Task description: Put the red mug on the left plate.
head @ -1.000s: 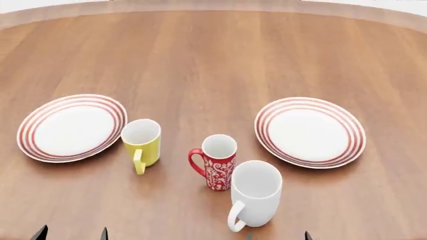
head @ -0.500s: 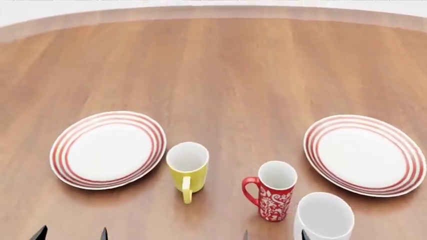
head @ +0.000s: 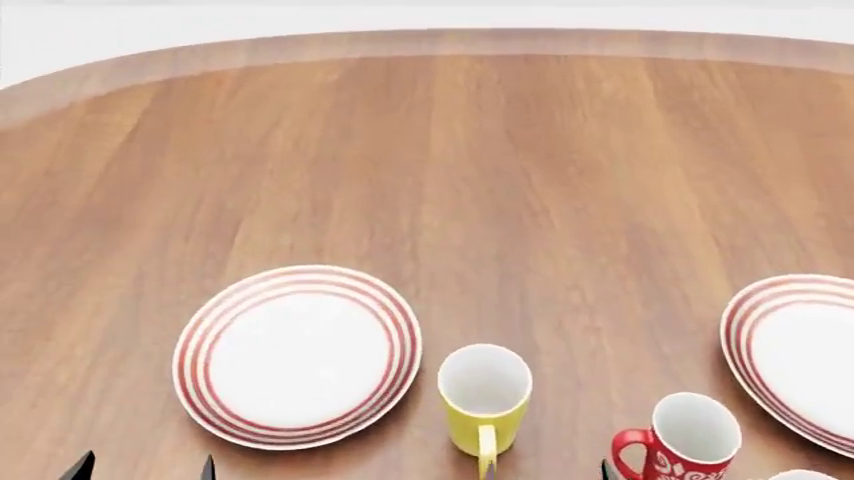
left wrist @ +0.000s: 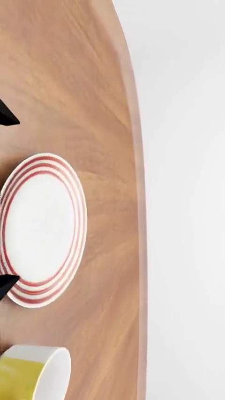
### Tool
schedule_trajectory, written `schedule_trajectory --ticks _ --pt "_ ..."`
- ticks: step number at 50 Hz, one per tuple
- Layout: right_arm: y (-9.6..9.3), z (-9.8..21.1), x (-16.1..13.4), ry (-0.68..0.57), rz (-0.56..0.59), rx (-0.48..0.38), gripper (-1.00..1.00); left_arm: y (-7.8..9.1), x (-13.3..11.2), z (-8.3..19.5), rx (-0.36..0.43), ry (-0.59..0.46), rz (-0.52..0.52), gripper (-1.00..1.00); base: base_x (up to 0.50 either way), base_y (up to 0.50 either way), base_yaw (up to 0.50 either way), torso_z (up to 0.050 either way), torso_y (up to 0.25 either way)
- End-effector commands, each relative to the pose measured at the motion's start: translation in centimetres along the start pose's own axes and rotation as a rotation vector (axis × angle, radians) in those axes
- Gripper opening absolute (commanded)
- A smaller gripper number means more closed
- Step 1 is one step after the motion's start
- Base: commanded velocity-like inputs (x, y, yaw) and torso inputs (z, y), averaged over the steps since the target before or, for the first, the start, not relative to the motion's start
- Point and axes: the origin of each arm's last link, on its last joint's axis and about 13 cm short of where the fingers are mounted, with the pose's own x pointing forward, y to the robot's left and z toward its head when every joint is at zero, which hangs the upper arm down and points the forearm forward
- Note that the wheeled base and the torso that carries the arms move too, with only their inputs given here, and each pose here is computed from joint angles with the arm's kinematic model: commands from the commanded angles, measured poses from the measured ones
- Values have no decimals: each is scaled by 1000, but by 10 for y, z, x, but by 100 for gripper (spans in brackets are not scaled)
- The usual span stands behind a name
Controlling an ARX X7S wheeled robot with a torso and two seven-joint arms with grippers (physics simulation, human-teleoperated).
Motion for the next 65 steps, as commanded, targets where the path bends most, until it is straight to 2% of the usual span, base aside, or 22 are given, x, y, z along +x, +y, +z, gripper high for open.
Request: schedule_trajectory --ticks 1,11,25,31,33,34,35,37,38,39,40,43,44,45,46,48,52,57,65 --pt "0 -1 1 2 0 0 100 0 0 0 1 2 0 100 293 348 0 0 0" --pt "-1 0 1 0 -2 10 100 0 0 0 2 1 1 100 393 290 0 0 0" --pt "-1 1 0 -3 0 14 100 -1 -1 0 3 1 1 100 494 52 0 0 0" --pt "-1 1 0 1 2 16 100 0 -1 1 3 1 1 100 13 0 0 0 0" --pt "-1 1 0 36 -4 68 100 0 -1 0 3 1 2 100 0 0 0 0 0" --pt "-1 0 0 61 -5 57 100 -1 -2 1 3 1 2 100 0 0 0 0 0" --pt "-3 0 2 131 -36 64 100 -1 -2 1 2 1 2 100 0 0 0 0 0" --pt "-3 4 2 163 -44 70 100 -1 -2 1 4 1 2 100 0 0 0 0 0" --pt "-4 8 4 206 -74 23 100 -1 -2 1 4 2 2 100 0 0 0 0 0" --pt "-3 11 5 221 -82 51 100 -1 -2 1 5 2 2 100 0 0 0 0 0" --pt "-3 19 7 263 -111 41 100 -1 -3 1 5 2 1 100 0 0 0 0 0" --pt "-3 33 9 283 -130 79 100 -1 -3 1 5 2 2 100 0 0 0 0 5" --pt "-5 40 11 302 -187 91 100 -1 -3 1 5 2 2 100 0 0 0 0 0" --pt "-5 40 11 302 -187 91 100 -1 -3 1 5 2 2 100 0 0 0 0 0" --pt "-6 46 13 308 -225 130 100 -2 -3 1 4 2 1 100 0 0 0 0 0" --pt "-7 52 14 301 -282 137 100 -1 -3 1 3 2 2 100 0 0 0 0 0" --pt "-8 64 15 305 -417 89 100 -1 -3 0 3 2 2 100 0 0 0 0 0" --pt "-5 75 10 329 -424 171 100 -1 -2 0 2 2 2 100 0 0 0 0 0" --pt "-6 89 0 341 -489 232 100 0 -1 0 3 2 3 100 0 0 0 0 0"
